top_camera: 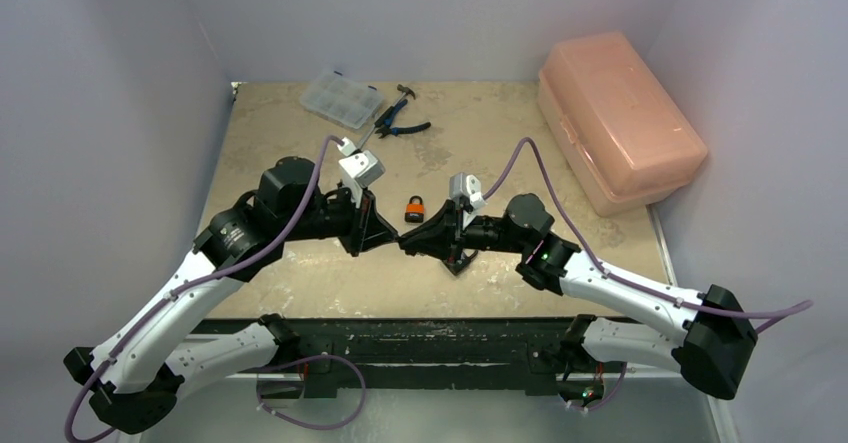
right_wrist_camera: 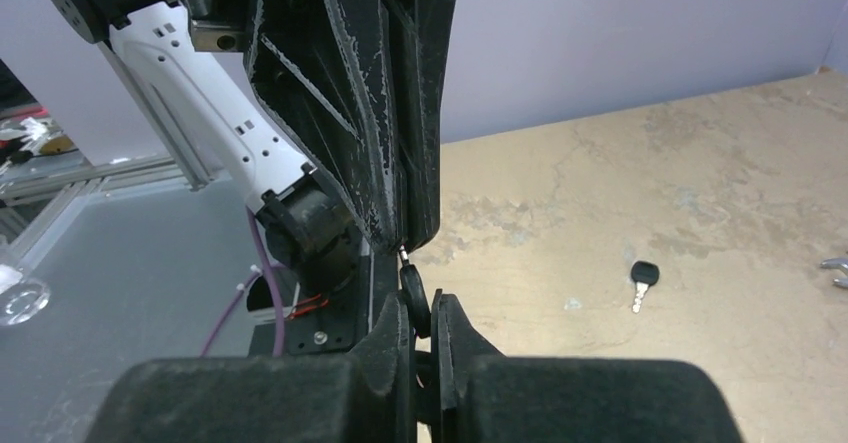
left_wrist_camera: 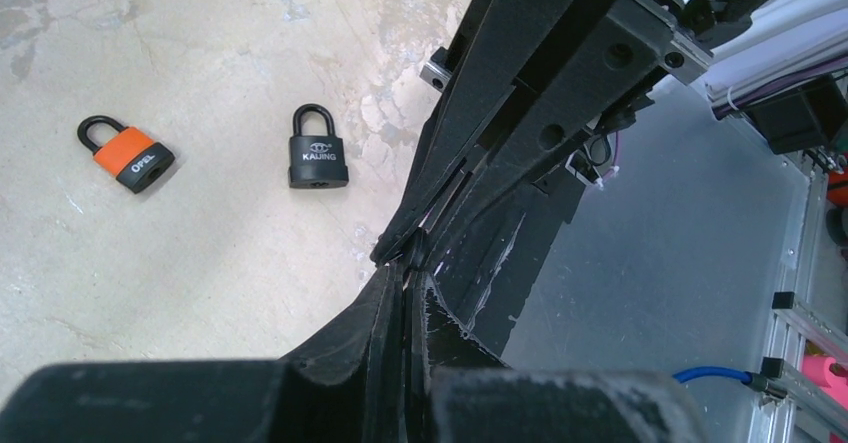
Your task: Unlock with the key
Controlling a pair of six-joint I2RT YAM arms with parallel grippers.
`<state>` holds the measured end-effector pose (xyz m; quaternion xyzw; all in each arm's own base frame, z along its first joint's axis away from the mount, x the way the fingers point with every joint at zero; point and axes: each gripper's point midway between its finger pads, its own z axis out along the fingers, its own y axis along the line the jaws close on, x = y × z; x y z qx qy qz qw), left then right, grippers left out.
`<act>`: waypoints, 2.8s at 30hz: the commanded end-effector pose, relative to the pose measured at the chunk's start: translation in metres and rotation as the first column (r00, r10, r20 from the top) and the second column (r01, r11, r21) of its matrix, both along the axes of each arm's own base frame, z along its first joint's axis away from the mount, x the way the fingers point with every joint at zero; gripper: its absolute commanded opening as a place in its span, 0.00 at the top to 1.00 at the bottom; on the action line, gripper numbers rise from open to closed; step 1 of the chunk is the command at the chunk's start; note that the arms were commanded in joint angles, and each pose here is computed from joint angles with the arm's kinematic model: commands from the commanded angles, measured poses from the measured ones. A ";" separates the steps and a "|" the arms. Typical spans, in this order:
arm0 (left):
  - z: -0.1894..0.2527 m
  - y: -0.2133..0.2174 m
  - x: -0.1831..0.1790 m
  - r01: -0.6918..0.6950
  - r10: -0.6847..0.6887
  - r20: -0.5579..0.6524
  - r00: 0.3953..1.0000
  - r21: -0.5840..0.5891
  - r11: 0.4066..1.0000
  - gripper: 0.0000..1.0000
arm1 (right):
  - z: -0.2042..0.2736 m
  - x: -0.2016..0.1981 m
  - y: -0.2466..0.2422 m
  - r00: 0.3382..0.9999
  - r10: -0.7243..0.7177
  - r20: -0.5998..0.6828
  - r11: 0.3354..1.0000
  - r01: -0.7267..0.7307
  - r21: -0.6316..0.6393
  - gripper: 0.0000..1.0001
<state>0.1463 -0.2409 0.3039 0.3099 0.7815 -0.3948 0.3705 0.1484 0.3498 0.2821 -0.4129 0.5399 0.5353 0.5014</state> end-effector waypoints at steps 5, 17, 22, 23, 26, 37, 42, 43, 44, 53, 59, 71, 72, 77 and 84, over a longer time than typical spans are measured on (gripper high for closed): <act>0.006 -0.001 0.003 -0.004 0.005 0.043 0.999 -0.028 1.000 0.97 | 0.036 -0.016 -0.003 0.995 0.073 0.068 0.995 -0.077 0.069 1.00; 0.014 0.027 0.040 -0.276 0.275 0.118 0.954 -0.013 0.961 0.37 | 0.005 0.006 -0.022 0.983 -0.138 -0.118 0.988 0.145 0.055 1.00; 0.009 0.030 0.047 -0.307 0.302 0.128 0.945 0.021 0.951 0.24 | -0.013 0.017 -0.038 0.933 -0.261 -0.247 0.961 0.276 0.027 1.00; 0.008 0.031 0.049 -0.314 0.308 0.131 0.942 0.028 0.949 0.20 | -0.016 0.019 -0.042 0.920 -0.285 -0.268 0.954 0.300 0.018 1.00; 0.001 0.033 0.056 -0.347 0.338 0.131 0.932 0.050 0.937 0.14 | -0.023 0.030 -0.055 0.861 -0.385 -0.333 0.916 0.400 -0.025 1.00; -0.071 0.025 0.104 -0.499 0.494 0.076 0.866 0.207 0.842 0.14 | -0.034 0.045 -0.101 0.710 -0.584 -0.394 0.791 0.607 -0.078 1.00; -0.104 0.005 0.120 -0.453 0.471 0.026 0.882 0.321 0.832 0.14 | -0.042 0.048 -0.113 0.665 -0.634 -0.394 0.752 0.649 -0.115 1.00; -0.110 -0.001 0.122 -0.429 0.451 0.013 0.892 0.336 0.838 0.14 | -0.043 0.048 -0.115 0.655 -0.644 -0.394 0.744 0.657 -0.123 1.00; -0.117 -0.007 0.125 -0.412 0.440 0.000 0.898 0.355 0.839 0.14 | -0.045 0.049 -0.118 0.644 -0.656 -0.393 0.734 0.666 -0.133 1.00; -0.163 -0.020 0.162 -0.453 0.512 0.007 0.859 0.478 0.753 0.16 | -0.054 0.045 -0.139 0.601 -0.696 -0.392 0.694 0.703 -0.155 1.00; -0.194 -0.024 0.183 -0.483 0.566 0.021 0.824 0.548 0.683 0.16 | -0.059 0.042 -0.145 0.591 -0.705 -0.393 0.684 0.713 -0.155 1.00; -0.226 -0.038 0.211 -0.517 0.611 0.029 0.791 0.565 0.643 0.01 | -0.066 0.038 -0.158 0.571 -0.724 -0.387 0.664 0.730 -0.165 1.00; -0.228 -0.038 0.214 -0.523 0.616 0.034 0.787 0.566 0.637 0.01 | -0.067 0.038 -0.158 0.571 -0.723 -0.389 0.664 0.729 -0.166 1.00; -0.245 -0.035 0.221 -0.534 0.641 0.047 0.766 0.601 0.594 0.04 | -0.069 0.037 -0.160 0.566 -0.725 -0.392 0.661 0.731 -0.167 1.00; -0.261 -0.033 0.225 -0.537 0.660 0.050 0.749 0.629 0.562 0.12 | -0.073 0.036 -0.163 0.561 -0.733 -0.384 0.655 0.734 -0.180 1.00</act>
